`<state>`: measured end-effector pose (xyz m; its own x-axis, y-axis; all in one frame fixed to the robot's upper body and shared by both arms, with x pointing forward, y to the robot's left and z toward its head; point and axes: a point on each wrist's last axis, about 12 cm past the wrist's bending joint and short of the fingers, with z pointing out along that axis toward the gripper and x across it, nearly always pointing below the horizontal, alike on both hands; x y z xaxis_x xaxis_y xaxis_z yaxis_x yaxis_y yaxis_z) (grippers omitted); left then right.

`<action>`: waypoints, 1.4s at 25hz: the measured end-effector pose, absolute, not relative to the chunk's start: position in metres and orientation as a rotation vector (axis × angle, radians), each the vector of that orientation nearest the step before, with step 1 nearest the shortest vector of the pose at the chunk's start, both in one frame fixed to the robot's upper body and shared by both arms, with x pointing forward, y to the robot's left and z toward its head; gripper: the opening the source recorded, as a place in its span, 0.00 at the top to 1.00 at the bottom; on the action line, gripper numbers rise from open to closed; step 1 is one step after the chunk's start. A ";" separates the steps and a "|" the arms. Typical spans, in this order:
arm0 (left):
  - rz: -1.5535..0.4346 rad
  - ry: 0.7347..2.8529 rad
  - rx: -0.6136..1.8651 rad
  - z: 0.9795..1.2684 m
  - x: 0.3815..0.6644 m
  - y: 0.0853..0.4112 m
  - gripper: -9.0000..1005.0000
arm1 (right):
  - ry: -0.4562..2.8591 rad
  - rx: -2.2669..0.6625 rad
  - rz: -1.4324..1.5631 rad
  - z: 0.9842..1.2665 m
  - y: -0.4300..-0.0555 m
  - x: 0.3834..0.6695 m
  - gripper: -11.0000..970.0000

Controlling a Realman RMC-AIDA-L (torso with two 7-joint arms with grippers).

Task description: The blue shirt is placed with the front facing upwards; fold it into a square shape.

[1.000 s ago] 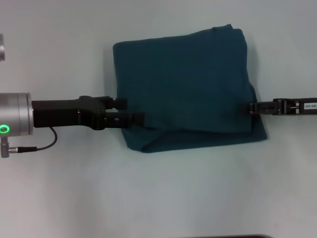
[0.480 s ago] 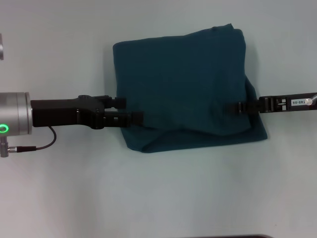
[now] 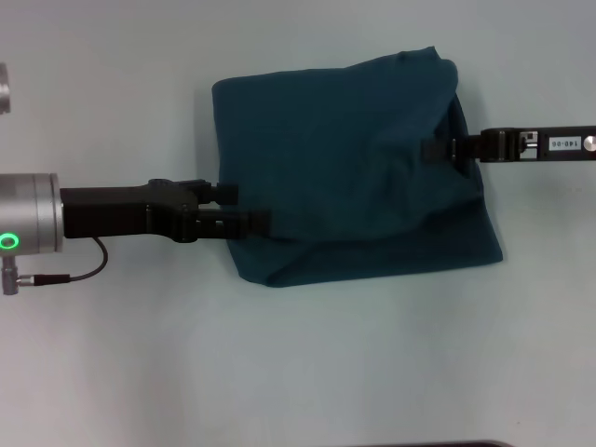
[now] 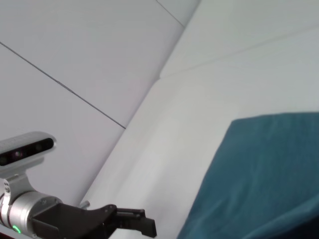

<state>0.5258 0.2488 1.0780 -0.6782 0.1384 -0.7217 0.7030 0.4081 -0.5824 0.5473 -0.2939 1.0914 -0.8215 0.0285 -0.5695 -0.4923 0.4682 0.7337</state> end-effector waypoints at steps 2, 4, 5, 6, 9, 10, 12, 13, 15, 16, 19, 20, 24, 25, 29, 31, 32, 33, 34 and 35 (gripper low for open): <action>-1.260 2.084 0.713 1.078 0.526 0.248 0.07 | 2.191 -0.397 1.342 1.094 -0.291 0.551 0.84; -1.260 2.084 0.713 1.078 0.526 0.248 0.07 | 2.178 -0.397 1.341 1.096 -0.288 0.554 0.92; -1.260 2.084 0.713 1.078 0.526 0.248 0.07 | 2.170 -0.394 1.339 1.097 -0.287 0.555 0.97; -1.260 2.084 0.713 1.078 0.526 0.248 0.07 | 2.160 -0.389 1.335 1.098 -0.286 0.557 0.97; -1.258 2.084 0.713 1.078 0.526 0.249 0.07 | 2.143 -0.368 1.314 1.099 -0.286 0.562 0.97; -1.257 2.084 0.714 1.078 0.526 0.249 0.07 | 2.136 -0.359 1.304 1.099 -0.286 0.563 0.97; -1.256 2.084 0.714 1.078 0.526 0.249 0.07 | 2.125 -0.343 1.285 1.099 -0.287 0.566 0.97; -1.255 2.084 0.713 1.078 0.526 0.249 0.07 | 2.118 -0.336 1.278 1.099 -0.287 0.567 0.97; -1.255 2.083 0.710 1.078 0.527 0.250 0.07 | 2.101 -0.320 1.265 1.100 -0.288 0.568 0.97; -1.255 2.083 0.709 1.078 0.527 0.250 0.07 | 2.089 -0.313 1.260 1.100 -0.289 0.569 0.97; -1.254 2.083 0.707 1.078 0.527 0.250 0.07 | 2.057 -0.292 1.244 1.101 -0.292 0.570 0.97; -1.253 2.084 0.707 1.078 0.527 0.250 0.07 | 2.054 -0.283 1.234 1.101 -0.293 0.571 0.97; -1.247 2.086 0.705 1.078 0.527 0.250 0.07 | 2.059 -0.260 1.191 1.100 -0.290 0.578 0.97; -1.245 2.087 0.705 1.078 0.527 0.250 0.07 | 2.066 -0.264 1.183 1.099 -0.288 0.579 0.97; -1.244 2.088 0.707 1.077 0.527 0.250 0.07 | 2.092 -0.275 1.157 1.095 -0.283 0.582 0.96; -1.243 2.089 0.706 1.077 0.528 0.250 0.07 | 2.098 -0.271 1.147 1.094 -0.283 0.583 0.96; -1.243 2.089 0.706 1.077 0.528 0.250 0.07 | 2.099 -0.270 1.144 1.094 -0.283 0.583 0.96; -1.243 2.089 0.706 1.077 0.528 0.250 0.07 | 2.100 -0.269 1.143 1.093 -0.283 0.582 0.96; -1.243 2.089 0.706 1.077 0.528 0.250 0.07 | 2.101 -0.268 1.143 1.093 -0.283 0.582 0.96; -1.243 2.089 0.706 1.077 0.528 0.250 0.07 | 2.102 -0.267 1.143 1.093 -0.283 0.582 0.96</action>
<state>0.5275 0.2499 1.0774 -0.6776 0.1372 -0.7225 0.7004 0.4199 -0.5772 0.5817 -0.2834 1.0926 -0.7210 0.1493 -0.6767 -0.4870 0.5855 0.6481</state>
